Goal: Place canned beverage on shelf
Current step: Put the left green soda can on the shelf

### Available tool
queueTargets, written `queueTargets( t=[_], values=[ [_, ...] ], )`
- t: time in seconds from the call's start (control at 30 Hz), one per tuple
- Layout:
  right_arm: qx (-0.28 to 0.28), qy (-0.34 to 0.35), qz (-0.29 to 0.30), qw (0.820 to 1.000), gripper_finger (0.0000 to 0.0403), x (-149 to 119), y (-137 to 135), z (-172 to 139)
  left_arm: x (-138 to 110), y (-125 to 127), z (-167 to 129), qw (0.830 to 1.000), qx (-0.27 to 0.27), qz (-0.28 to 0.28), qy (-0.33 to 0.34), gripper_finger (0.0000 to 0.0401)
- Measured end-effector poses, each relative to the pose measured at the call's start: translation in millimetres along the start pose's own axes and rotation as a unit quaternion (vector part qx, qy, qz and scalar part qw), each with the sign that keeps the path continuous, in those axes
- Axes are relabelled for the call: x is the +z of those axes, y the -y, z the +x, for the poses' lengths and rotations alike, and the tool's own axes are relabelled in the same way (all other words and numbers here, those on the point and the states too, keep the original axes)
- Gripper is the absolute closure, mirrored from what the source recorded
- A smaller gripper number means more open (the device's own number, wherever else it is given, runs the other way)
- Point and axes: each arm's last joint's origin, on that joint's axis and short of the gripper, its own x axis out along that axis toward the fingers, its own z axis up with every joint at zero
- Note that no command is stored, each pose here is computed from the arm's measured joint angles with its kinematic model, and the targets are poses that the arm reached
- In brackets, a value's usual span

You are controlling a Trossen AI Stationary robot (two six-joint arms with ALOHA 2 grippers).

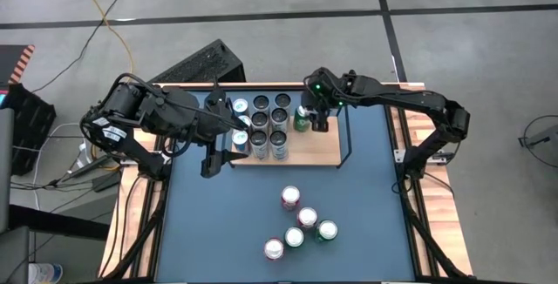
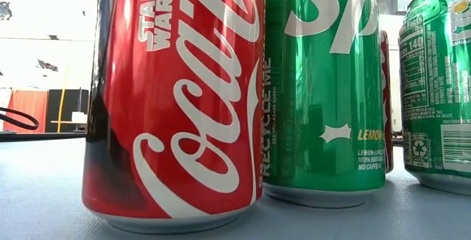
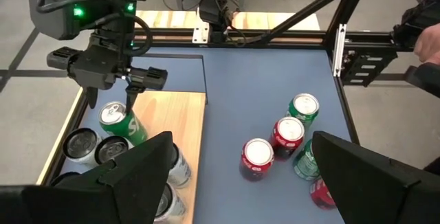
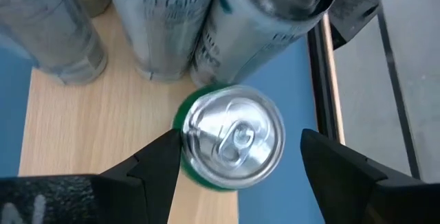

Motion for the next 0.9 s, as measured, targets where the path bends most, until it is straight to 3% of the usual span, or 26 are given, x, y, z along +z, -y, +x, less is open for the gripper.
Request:
queueTargets(
  t=[0.3,0.6,0.9],
  values=[
    [-0.004,0.022,-0.004,1.000,0.0121,6,-3,-1,0,-1,0,1.000,0.010,0.000,0.002,0.0067],
    [-0.012,0.063,-0.012,0.998,0.0121,33,1,-29,0,-1,0,1.000,0.011,-0.004,0.002,0.0067],
    [-0.006,-0.032,-0.030,0.999,0.0121,14,2,-38,0,-1,0,1.000,0.010,-0.020,0.002,0.0067]
  ],
)
